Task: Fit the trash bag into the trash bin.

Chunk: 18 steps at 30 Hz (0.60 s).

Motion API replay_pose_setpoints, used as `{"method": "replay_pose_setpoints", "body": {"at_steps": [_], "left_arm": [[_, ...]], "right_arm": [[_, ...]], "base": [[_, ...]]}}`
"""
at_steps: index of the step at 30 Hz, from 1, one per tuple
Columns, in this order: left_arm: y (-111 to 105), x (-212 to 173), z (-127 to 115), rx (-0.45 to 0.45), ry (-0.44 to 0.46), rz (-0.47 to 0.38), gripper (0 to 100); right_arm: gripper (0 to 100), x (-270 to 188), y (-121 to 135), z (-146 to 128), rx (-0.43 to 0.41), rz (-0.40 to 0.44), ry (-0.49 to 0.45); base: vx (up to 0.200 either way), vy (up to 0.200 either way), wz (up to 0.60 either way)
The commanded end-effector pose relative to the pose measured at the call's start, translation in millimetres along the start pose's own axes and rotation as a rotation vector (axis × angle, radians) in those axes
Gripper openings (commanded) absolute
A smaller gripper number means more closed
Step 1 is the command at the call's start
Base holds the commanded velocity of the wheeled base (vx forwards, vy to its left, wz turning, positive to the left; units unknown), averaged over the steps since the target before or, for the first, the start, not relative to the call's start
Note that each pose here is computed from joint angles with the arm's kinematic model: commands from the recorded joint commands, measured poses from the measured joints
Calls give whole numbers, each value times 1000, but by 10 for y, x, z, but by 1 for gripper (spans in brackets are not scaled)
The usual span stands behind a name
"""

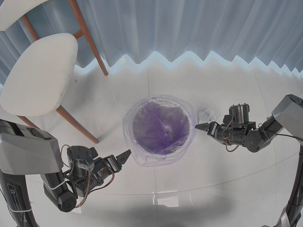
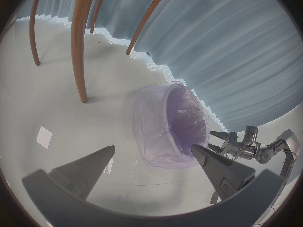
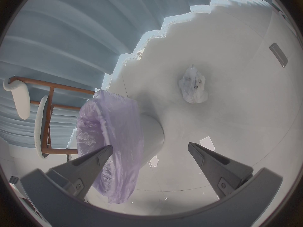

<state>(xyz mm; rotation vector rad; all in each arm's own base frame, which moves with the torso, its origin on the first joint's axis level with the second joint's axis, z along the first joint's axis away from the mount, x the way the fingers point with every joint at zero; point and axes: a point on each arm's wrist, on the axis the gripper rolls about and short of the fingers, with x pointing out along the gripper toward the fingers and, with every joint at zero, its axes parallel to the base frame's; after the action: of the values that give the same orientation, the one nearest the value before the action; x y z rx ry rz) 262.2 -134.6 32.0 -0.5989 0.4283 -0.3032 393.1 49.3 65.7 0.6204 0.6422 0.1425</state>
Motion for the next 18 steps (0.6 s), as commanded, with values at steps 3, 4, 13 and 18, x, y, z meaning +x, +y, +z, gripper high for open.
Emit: {"method": "replay_pose_setpoints", "body": {"at_steps": [3, 4, 13, 18], "left_arm": [[0, 0, -2, 0, -1, 1, 100], [-1, -4, -1, 0, -1, 1, 100], [-64, -62, 98, -2, -42, -16, 100], [-51, -149, 152, -6, -58, -6, 100]], "right_arm": [[100, 119, -92, -81, 5, -23, 28], [100, 151, -112, -98, 4, -27, 34], [100, 508, -229, -111, -17, -41, 46], [100, 805, -332, -131, -70, -93, 76]], "base": [[0, 0, 0], [0, 0, 0], [0, 0, 0], [0, 0, 0]]}}
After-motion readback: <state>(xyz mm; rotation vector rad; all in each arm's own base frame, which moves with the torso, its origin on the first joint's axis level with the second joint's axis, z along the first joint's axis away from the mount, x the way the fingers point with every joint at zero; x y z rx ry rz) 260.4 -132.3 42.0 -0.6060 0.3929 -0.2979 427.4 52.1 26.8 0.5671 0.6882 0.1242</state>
